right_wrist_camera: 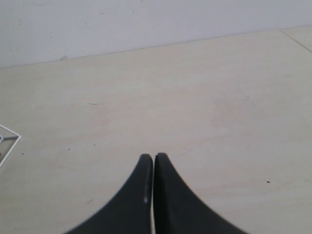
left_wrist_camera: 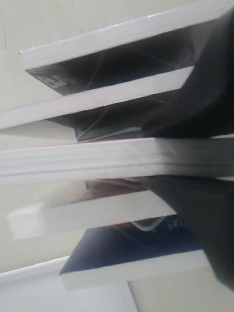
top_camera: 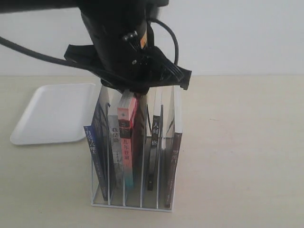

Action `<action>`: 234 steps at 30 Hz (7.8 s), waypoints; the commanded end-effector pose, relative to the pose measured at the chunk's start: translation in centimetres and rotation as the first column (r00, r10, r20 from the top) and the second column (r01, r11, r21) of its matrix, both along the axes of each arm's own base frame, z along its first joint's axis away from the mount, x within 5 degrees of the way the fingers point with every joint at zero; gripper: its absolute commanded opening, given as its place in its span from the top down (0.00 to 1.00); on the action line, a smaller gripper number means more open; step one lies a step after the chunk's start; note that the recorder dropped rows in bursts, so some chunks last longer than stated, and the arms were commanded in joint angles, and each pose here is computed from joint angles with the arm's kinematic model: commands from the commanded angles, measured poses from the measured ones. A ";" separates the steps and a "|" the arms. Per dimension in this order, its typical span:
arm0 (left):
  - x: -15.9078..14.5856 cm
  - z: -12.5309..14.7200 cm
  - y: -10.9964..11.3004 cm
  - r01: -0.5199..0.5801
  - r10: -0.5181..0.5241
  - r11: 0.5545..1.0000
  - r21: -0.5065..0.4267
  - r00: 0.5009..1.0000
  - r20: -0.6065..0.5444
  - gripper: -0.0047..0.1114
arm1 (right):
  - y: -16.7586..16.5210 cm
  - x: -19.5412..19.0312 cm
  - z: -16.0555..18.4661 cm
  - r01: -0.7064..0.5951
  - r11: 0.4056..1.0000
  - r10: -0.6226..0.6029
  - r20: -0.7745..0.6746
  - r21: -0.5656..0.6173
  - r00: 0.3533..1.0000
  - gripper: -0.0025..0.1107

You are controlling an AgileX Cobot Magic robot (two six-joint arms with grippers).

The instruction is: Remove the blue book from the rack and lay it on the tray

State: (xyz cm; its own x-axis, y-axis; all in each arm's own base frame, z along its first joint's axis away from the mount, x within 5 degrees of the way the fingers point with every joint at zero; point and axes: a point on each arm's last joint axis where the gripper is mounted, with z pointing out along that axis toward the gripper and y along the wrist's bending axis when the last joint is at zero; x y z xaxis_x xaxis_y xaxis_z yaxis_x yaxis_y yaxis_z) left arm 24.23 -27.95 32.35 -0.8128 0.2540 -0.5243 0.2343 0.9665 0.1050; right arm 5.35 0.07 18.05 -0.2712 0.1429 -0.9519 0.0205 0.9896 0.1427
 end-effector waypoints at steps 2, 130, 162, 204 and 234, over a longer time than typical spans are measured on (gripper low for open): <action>-0.6 2.7 1.0 0.002 0.001 0.999 -0.052 0.999 0.053 0.81 | 0.0 0.0 0.1 0.001 1.000 -0.001 0.007 -0.008 1.000 0.98; -0.5 0.0 5.3 -0.031 0.031 1.000 0.006 0.999 0.029 0.69 | 0.0 0.0 0.0 0.001 1.000 -0.001 0.005 -0.008 1.000 0.98; 1.0 -2.6 5.9 -0.051 0.051 0.999 0.018 0.998 -0.041 0.69 | 0.0 0.0 0.0 0.001 1.000 -0.001 0.005 -0.008 1.000 0.98; 0.6 -2.7 5.8 -0.030 0.031 0.999 0.015 0.996 -0.086 0.92 | 0.0 0.0 0.0 0.001 1.000 -0.001 0.005 -0.008 1.000 0.98; -7.3 13.0 14.2 0.127 -0.086 0.975 -0.180 0.972 0.220 0.92 | 0.0 0.0 0.0 0.001 1.000 -0.001 0.005 -0.008 1.000 0.98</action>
State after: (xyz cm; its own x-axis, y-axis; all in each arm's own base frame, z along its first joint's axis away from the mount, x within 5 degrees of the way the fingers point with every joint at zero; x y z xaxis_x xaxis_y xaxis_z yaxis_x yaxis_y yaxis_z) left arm 17.49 -14.54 44.16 -0.6950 0.2114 -0.6873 0.3125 0.9496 -0.0239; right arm 5.34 0.07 18.02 -0.2747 0.1428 -0.9509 0.0211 0.9896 0.1425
